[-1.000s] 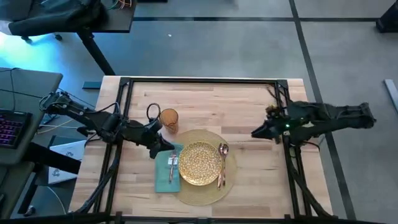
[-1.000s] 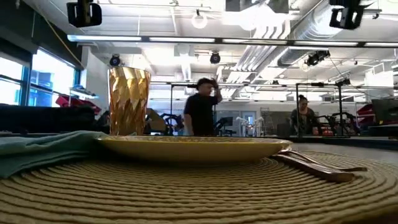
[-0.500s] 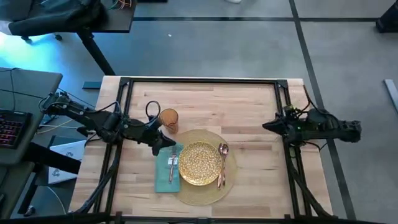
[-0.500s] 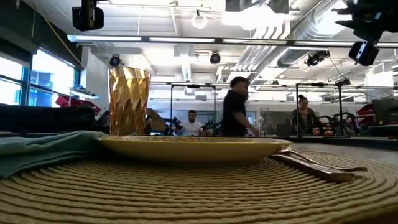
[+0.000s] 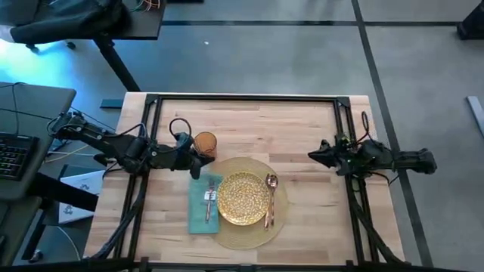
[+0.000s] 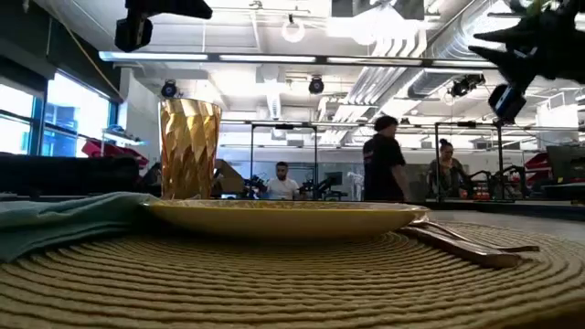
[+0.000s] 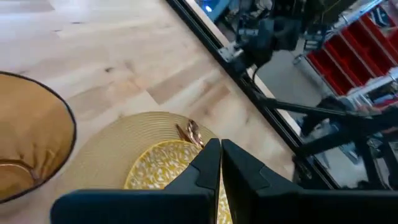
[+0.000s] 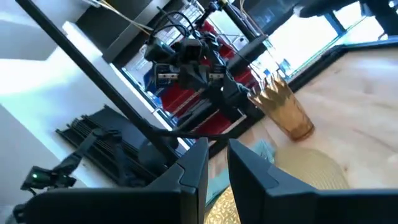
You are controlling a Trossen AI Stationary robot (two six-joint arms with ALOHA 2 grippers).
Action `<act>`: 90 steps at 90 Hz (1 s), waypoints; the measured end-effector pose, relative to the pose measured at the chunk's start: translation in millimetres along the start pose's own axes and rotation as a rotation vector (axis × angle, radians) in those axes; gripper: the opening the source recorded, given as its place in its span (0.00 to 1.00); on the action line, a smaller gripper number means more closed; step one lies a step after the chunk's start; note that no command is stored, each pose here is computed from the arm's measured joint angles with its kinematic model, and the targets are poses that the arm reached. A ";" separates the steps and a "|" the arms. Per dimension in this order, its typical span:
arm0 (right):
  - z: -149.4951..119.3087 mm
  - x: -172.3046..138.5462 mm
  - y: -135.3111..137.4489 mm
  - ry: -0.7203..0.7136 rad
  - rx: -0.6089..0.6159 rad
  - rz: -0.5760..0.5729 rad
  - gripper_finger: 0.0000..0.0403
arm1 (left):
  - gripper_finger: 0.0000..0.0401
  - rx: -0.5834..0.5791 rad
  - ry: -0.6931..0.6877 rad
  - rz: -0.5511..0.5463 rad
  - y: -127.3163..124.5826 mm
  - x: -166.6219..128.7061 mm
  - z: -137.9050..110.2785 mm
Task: Set table place
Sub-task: Return to Home Position
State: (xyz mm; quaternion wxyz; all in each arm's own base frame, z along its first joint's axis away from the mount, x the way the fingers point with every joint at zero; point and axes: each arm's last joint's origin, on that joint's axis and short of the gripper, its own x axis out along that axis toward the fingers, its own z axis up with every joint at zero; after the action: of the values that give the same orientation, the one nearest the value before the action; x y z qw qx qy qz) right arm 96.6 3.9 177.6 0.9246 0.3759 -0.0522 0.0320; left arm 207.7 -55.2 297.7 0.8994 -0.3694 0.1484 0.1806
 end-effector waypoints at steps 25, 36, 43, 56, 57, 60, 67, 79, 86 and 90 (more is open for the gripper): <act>-5.1 0.1 -7.7 0.033 0.006 -0.128 0.11 | 0.00 0.143 -0.096 -0.109 -13.1 -1.9 8.0; -5.1 0.1 -7.7 0.033 0.010 -0.129 0.11 | 0.00 0.269 -0.137 -0.172 -19.2 -3.8 12.3; -5.1 0.1 -7.7 0.034 0.010 -0.129 0.11 | 0.00 0.321 -0.130 -0.180 -15.9 -5.5 12.0; -5.1 0.1 -7.7 0.034 0.010 -0.130 0.11 | 0.00 0.337 -0.106 -0.211 7.3 -11.5 7.2; -5.1 0.1 -7.7 0.034 0.010 -0.130 0.11 | 0.00 0.336 -0.106 -0.211 9.6 -12.2 6.7; -5.1 0.1 -7.7 0.034 0.010 -0.130 0.11 | 0.00 0.333 -0.111 -0.209 16.6 -14.8 5.0; -5.1 0.1 -7.7 0.035 0.010 -0.130 0.11 | 0.00 0.342 -0.134 -0.218 31.8 -20.7 0.1; -5.1 0.1 -7.7 0.035 0.010 -0.130 0.11 | 0.00 0.346 -0.206 -0.277 53.2 -33.1 -6.1; -5.1 0.1 -7.7 0.035 0.010 -0.131 0.11 | 0.00 0.341 -0.236 -0.322 64.9 -39.6 -11.0; -5.1 0.1 -7.7 0.035 0.010 -0.131 0.11 | 0.00 0.341 -0.248 -0.347 71.6 -42.4 -14.6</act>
State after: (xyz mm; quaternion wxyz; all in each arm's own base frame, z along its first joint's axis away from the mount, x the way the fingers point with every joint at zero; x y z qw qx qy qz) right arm 97.9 2.0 168.7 0.9236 0.3825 -0.0113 -0.0216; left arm 136.9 -27.4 261.0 0.9774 -0.2074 -0.0002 0.0402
